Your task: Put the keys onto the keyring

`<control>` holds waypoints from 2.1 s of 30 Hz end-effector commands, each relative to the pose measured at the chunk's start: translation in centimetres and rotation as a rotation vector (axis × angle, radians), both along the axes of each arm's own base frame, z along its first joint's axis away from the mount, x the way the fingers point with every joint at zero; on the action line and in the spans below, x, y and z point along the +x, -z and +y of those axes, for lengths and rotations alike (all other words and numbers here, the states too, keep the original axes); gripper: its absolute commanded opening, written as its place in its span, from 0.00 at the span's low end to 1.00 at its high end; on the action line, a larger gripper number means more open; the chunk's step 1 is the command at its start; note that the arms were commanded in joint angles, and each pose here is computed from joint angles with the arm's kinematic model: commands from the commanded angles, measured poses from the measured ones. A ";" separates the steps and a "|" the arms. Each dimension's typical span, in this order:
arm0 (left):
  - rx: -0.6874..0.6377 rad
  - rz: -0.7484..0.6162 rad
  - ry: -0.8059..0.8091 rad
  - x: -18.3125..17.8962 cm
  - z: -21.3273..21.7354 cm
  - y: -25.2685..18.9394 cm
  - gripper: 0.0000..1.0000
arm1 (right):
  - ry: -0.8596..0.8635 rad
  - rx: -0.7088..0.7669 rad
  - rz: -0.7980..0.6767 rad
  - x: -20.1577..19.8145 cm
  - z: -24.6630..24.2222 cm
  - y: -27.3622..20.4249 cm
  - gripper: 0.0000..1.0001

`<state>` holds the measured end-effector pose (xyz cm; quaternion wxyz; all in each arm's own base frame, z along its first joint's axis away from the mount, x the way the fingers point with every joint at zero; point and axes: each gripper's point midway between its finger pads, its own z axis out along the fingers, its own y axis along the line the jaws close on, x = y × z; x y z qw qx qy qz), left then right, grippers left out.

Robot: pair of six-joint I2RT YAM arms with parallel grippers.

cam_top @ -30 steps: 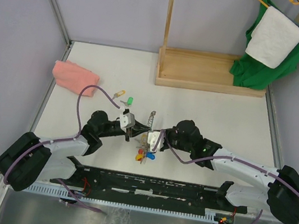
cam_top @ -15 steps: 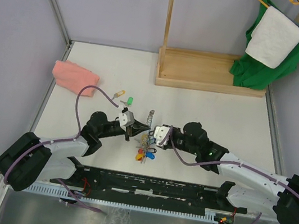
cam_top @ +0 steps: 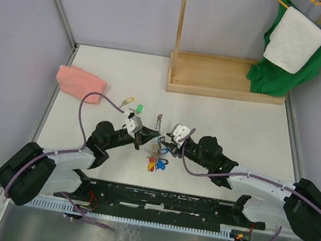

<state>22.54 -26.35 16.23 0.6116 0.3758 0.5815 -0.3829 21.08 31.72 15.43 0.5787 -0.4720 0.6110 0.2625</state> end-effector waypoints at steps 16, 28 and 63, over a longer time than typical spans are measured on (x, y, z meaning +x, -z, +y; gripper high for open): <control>-0.100 -0.064 0.010 -0.1 -0.3 -3.2 0.03 | 0.080 0.125 -0.063 2.4 1.2 -2.0 0.33; -0.151 -0.063 -0.016 0.1 -0.1 -4.1 0.03 | -0.005 0.042 -0.105 1.6 1.7 -1.4 0.01; 0.052 -0.164 0.126 -2.2 -1.1 -1.6 0.34 | -0.320 -0.548 -0.387 1.0 -0.4 -2.8 0.01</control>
